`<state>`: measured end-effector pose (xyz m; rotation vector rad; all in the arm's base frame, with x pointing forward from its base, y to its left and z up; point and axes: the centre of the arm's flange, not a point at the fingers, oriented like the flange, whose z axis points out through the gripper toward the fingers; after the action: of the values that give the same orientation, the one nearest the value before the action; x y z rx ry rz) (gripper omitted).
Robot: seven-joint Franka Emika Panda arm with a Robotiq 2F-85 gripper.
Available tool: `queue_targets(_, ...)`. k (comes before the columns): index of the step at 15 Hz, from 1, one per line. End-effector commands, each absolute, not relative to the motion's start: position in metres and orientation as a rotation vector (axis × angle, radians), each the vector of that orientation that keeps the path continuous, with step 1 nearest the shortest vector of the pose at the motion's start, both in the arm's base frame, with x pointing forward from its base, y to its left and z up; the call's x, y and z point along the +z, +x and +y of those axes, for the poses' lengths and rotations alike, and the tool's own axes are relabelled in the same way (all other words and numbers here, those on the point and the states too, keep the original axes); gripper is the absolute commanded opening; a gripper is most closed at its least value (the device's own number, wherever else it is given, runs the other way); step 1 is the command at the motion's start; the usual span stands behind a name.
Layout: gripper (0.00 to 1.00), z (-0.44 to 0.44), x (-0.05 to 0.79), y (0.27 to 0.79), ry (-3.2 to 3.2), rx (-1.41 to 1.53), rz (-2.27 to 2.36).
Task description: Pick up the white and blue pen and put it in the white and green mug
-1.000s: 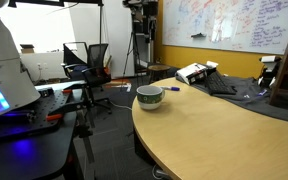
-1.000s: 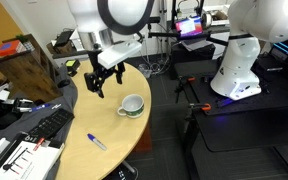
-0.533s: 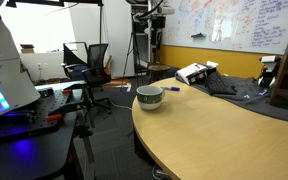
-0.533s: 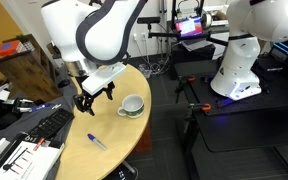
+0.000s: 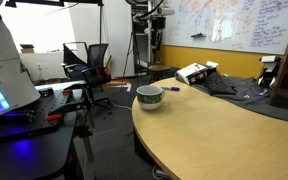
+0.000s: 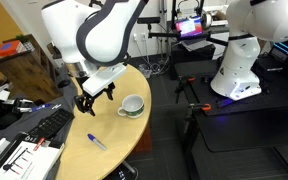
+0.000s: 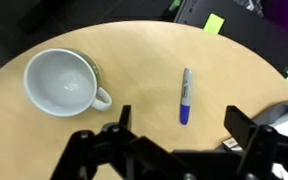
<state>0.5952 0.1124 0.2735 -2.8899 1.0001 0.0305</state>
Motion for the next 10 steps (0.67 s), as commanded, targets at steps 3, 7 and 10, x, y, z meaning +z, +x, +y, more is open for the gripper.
queue_targets(3, 1.0, 0.128, 0.211, 0.626, -2.92, -0.023, 0.979)
queue_targets(7, 1.0, 0.14, 0.153, 0.654, -2.918, -0.037, 0.969)
queue_targets(10, 1.0, 0.149, 0.117, 0.679, -2.928, -0.023, 0.965)
